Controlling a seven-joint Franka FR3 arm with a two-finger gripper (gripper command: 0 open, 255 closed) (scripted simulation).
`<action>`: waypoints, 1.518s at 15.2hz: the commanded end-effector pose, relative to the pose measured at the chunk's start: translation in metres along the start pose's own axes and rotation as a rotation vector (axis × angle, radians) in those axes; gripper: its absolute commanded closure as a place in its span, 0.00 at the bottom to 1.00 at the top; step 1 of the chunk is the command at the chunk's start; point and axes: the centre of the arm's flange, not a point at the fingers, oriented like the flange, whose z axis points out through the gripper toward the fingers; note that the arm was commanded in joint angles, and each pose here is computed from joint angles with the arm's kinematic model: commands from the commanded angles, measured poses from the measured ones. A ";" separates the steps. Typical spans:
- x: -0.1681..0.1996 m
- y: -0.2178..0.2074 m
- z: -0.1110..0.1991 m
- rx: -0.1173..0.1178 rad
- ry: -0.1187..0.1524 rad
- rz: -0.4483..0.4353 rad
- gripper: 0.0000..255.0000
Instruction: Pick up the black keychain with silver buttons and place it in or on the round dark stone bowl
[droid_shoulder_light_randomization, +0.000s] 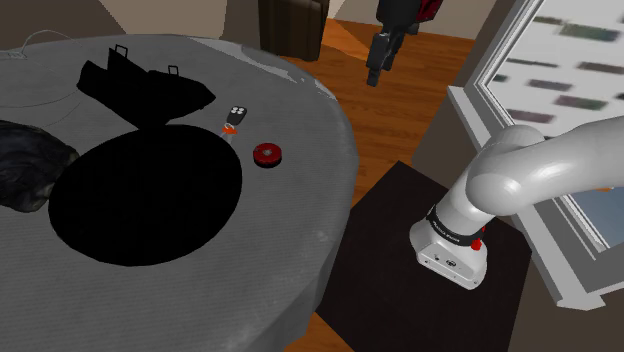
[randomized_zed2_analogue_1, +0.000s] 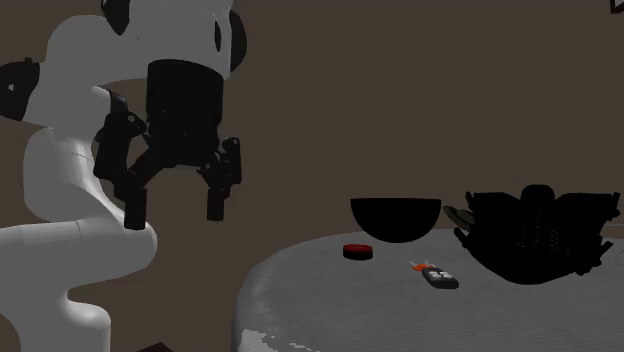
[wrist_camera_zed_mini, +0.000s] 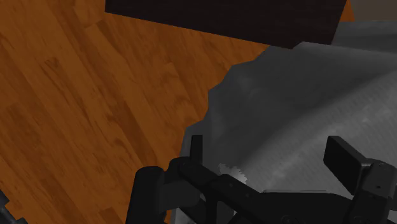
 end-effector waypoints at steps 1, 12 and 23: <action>0.000 0.000 0.000 0.000 0.000 0.000 0.00; 0.101 -0.103 0.010 0.004 0.003 0.061 0.00; 0.208 -0.199 0.020 0.007 0.006 0.122 0.00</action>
